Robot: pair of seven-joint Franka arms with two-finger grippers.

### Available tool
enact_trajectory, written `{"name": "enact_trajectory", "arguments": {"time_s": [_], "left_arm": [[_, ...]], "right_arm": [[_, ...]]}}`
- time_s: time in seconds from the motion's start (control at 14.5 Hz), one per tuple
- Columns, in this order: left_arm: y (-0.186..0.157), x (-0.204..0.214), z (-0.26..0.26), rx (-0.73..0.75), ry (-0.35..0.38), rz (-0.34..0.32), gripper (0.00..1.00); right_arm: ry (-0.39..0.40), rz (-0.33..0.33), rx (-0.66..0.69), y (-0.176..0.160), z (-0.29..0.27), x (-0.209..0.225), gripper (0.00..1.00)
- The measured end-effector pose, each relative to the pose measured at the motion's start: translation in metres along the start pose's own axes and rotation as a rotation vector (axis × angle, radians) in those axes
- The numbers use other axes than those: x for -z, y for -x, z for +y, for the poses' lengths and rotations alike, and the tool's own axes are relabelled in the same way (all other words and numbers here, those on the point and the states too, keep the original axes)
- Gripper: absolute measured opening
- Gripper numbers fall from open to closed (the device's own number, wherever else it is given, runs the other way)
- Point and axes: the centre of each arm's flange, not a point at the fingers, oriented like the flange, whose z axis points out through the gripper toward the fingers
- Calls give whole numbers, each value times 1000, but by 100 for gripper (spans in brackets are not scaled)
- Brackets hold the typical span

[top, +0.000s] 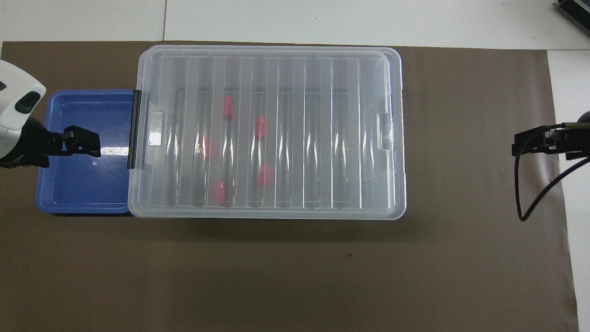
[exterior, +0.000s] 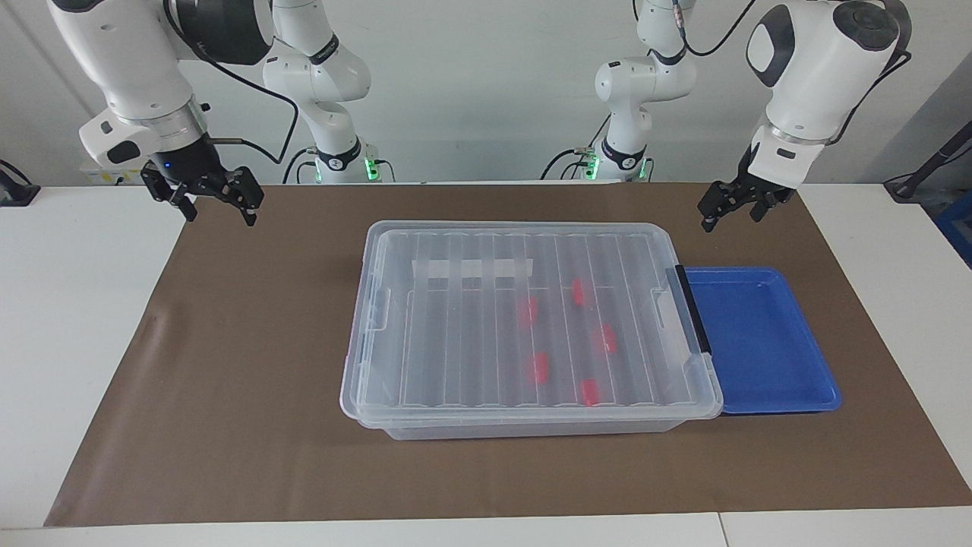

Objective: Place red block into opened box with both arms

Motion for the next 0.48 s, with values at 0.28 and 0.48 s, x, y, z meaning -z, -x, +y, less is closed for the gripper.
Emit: {"name": "enact_trajectory", "arguments": {"time_s": [0.28, 0.48], "left_arm": [[0, 0, 0, 1, 0, 1, 100], [0, 0, 0, 1, 0, 1, 100]], "right_arm": [[-12, -31, -19, 2, 9, -3, 100], [-11, -35, -19, 3, 9, -3, 100]]}}
